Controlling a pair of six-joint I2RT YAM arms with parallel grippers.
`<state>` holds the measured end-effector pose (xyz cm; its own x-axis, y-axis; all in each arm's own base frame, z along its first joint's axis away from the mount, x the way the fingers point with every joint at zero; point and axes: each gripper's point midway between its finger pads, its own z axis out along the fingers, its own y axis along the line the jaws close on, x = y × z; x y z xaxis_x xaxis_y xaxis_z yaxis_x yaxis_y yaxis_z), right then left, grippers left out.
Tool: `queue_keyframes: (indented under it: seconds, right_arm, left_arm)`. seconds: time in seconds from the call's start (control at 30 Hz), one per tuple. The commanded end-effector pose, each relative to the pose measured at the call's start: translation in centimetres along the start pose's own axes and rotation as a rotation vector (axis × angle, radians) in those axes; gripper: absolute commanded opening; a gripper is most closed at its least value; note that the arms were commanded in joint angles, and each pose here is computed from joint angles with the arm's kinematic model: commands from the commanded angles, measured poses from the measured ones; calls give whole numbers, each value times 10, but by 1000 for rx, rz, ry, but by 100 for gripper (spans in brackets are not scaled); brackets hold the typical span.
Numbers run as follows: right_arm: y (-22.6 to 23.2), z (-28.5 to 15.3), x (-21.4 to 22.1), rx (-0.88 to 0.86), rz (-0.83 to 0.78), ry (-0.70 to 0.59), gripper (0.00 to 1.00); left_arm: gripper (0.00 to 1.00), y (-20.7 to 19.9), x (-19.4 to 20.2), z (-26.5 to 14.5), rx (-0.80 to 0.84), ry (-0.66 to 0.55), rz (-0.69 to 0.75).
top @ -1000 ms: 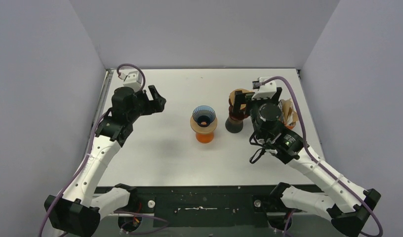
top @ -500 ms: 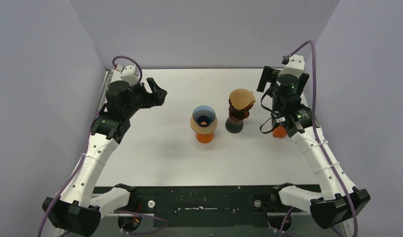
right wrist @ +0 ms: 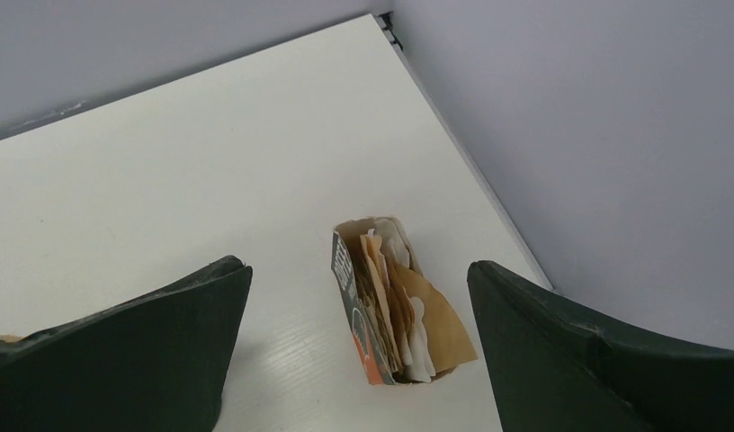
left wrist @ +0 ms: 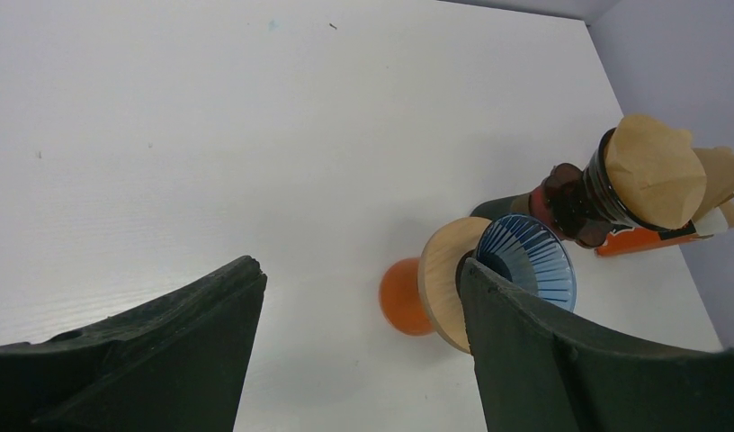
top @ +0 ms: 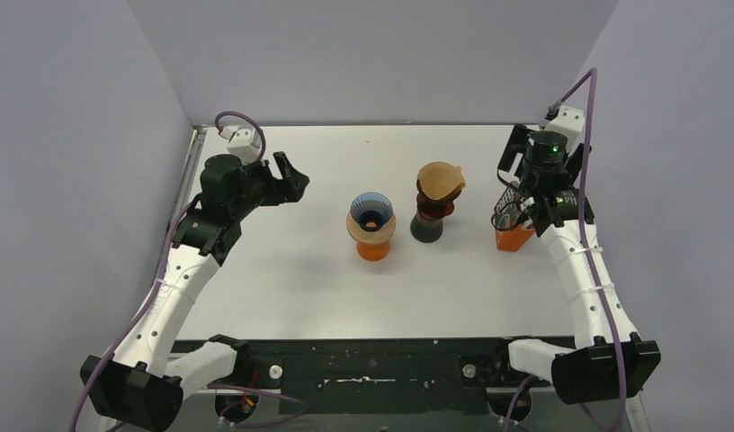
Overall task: Place the coffee filter in the dripper
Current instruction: Pick up the coffee filter from the coffee filter holder.
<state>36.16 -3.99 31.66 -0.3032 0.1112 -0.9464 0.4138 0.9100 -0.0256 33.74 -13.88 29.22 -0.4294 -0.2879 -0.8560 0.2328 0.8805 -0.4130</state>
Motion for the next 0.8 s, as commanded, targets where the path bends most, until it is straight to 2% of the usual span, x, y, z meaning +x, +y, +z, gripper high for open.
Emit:
queue_keyframes:
  seconds: [0.0,0.23,0.4,0.7,0.77]
  right_arm:
    - [0,16,30,-45,28,104,94]
    - [-1,33,60,-54,29,182,82]
    - [-3,39,68,-51,45,197,62]
    - [-14,47,79,2,49,210,54]
    - [-14,48,81,-2,50,216,48]
  left_arm:
    - [77,-10,-14,-3,49,-59,32]
    - [77,-21,-2,-4,61,-32,72]
    - [77,-25,-1,-7,66,-34,78]
    - [77,-27,1,-8,56,-32,96]
    - [77,-28,1,-8,58,-31,97]
